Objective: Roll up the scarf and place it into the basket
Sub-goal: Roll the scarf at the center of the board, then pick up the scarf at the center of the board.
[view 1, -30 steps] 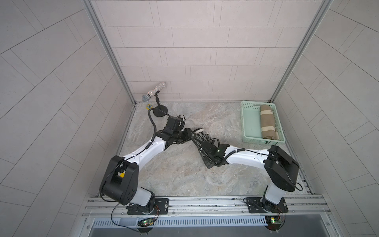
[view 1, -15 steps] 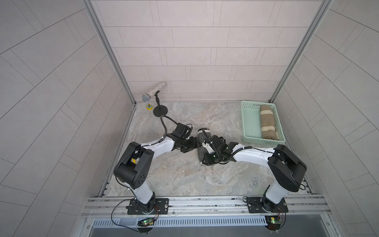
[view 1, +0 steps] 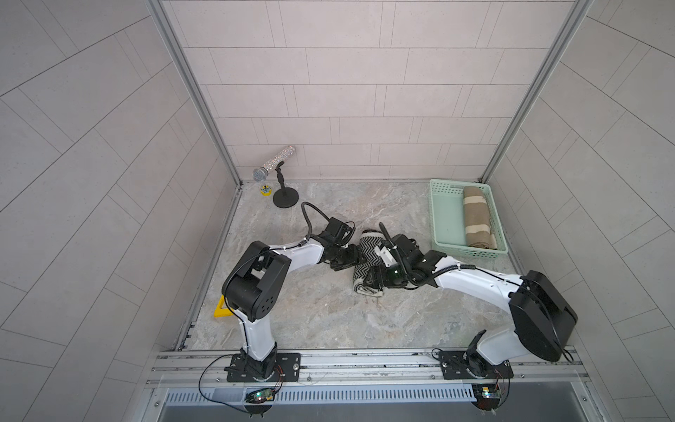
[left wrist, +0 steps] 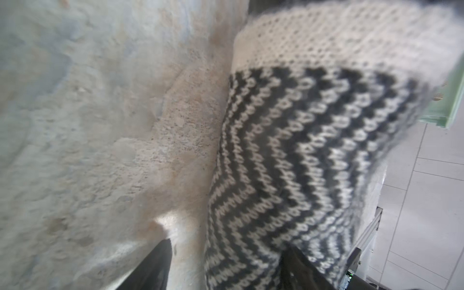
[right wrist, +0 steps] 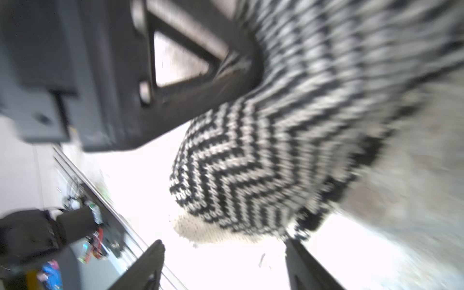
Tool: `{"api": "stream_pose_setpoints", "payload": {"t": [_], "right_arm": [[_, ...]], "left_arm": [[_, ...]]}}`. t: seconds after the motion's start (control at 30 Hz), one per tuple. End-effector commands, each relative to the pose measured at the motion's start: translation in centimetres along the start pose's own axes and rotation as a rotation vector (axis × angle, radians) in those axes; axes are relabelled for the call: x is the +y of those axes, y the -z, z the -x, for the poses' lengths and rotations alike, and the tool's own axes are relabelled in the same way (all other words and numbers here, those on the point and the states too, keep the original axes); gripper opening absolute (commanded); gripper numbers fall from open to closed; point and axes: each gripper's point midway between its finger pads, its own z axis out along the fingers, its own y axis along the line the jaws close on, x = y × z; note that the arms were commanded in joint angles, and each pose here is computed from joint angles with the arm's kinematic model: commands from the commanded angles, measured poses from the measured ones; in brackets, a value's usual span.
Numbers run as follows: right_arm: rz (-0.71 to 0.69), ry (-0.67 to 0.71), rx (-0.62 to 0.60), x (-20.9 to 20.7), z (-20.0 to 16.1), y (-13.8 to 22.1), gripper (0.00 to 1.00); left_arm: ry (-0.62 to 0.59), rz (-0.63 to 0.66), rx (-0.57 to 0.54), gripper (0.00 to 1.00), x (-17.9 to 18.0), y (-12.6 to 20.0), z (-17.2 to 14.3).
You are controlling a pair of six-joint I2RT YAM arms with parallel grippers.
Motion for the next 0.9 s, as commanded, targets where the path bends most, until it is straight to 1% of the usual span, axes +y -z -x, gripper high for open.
{"api": "stream_pose_setpoints", "payload": {"t": [0.0,0.13,0.23,0.3,0.47,0.7,0.77,0.87], "right_arm": [[-0.028,-0.091,-0.077,-0.8,1.2,2.1,1.0],[-0.056,-0.163,-0.191,-2.2,3.6,3.1,1.0],[-0.054,-0.234,-0.238,-3.7,5.3,2.7,1.0],[-0.026,-0.269,-0.253,-4.3,6.3,2.1,1.0],[0.003,-0.27,-0.231,-4.7,7.6,0.0,1.0],[0.056,-0.312,-0.207,-5.2,7.7,-3.1,1.0],[0.088,-0.307,-0.2,-4.6,7.8,-3.8,1.0],[0.092,-0.292,-0.18,-3.9,7.6,-4.7,0.99]], "left_arm": [[-0.021,0.082,0.033,0.71,1.0,0.2,-1.2],[-0.021,0.084,0.031,0.71,0.9,0.4,-1.2],[-0.026,0.087,0.024,0.71,0.7,0.5,-1.3],[-0.025,0.089,0.021,0.71,0.7,0.5,-1.2],[-0.025,0.089,0.024,0.7,0.6,0.2,-1.1],[-0.022,0.093,0.029,0.7,0.5,-0.2,-1.3],[-0.02,0.096,0.029,0.69,0.6,-0.2,-1.4],[-0.017,0.102,0.027,0.65,0.6,-0.3,-1.5]]}}
